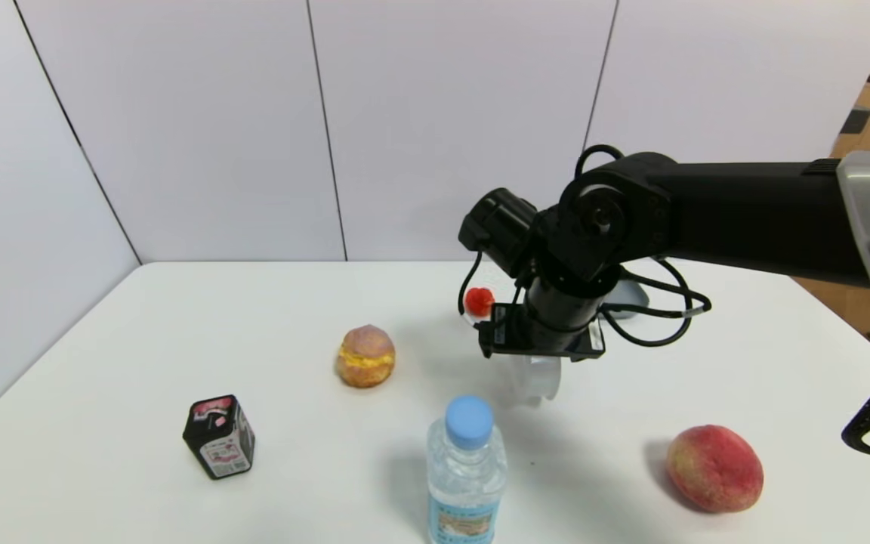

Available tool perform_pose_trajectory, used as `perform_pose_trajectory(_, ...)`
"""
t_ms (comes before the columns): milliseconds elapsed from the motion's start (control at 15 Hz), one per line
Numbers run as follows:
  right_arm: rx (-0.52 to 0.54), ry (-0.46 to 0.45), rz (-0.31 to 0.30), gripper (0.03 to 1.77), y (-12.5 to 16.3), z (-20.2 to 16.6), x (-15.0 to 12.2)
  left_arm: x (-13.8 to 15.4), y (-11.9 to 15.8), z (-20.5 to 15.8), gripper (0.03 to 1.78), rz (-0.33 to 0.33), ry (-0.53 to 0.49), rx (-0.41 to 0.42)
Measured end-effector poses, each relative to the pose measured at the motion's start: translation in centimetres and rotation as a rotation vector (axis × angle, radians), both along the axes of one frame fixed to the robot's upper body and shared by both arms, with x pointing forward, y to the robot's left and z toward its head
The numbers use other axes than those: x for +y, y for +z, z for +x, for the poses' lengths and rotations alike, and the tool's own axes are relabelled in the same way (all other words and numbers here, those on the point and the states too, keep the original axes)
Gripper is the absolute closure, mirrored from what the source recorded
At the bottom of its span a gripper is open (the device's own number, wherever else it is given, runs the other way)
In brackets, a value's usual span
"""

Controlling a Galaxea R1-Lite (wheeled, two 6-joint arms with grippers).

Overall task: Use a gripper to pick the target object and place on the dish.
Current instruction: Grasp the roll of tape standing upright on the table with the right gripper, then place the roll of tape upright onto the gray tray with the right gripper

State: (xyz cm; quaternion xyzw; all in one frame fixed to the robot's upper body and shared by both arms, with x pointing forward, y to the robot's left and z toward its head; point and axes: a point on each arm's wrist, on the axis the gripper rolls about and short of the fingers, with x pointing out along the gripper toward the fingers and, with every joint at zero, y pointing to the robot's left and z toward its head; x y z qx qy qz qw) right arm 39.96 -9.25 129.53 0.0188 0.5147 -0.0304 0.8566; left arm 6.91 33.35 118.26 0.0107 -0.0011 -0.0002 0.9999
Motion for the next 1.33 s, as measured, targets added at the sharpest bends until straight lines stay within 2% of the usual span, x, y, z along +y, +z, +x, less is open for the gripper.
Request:
perform_pose_trajectory(600,0.020,-0.004,-0.024,0.09,-1.2,0.7,0.1,0.0,0.0,0.0,0.12,0.000,0.000,0.000)
perform_pose_trajectory(667,0.021,-0.002,-0.025,0.20,-1.3,0.7,0.2,0.0,0.0,0.0,0.12,0.000,0.000,0.000)
perform_pose_trajectory(867,0.019,-0.002,-0.025,0.68,-1.5,0.8,0.3,0.0,0.0,0.0,0.12,0.000,0.000,0.000)
perform_pose_trajectory(1067,0.018,-0.003,-0.026,1.01,-1.5,0.8,0.3,0.0,0.0,0.0,0.12,0.000,0.000,0.000)
perform_pose_trajectory(1133,0.017,-0.004,-0.026,1.22,-1.5,0.8,0.3,0.0,0.0,0.0,0.12,0.000,0.000,0.000)
perform_pose_trajectory(1333,0.016,-0.005,-0.024,1.21,-1.5,0.6,0.4,0.0,0.0,0.0,0.12,0.000,0.000,0.000)
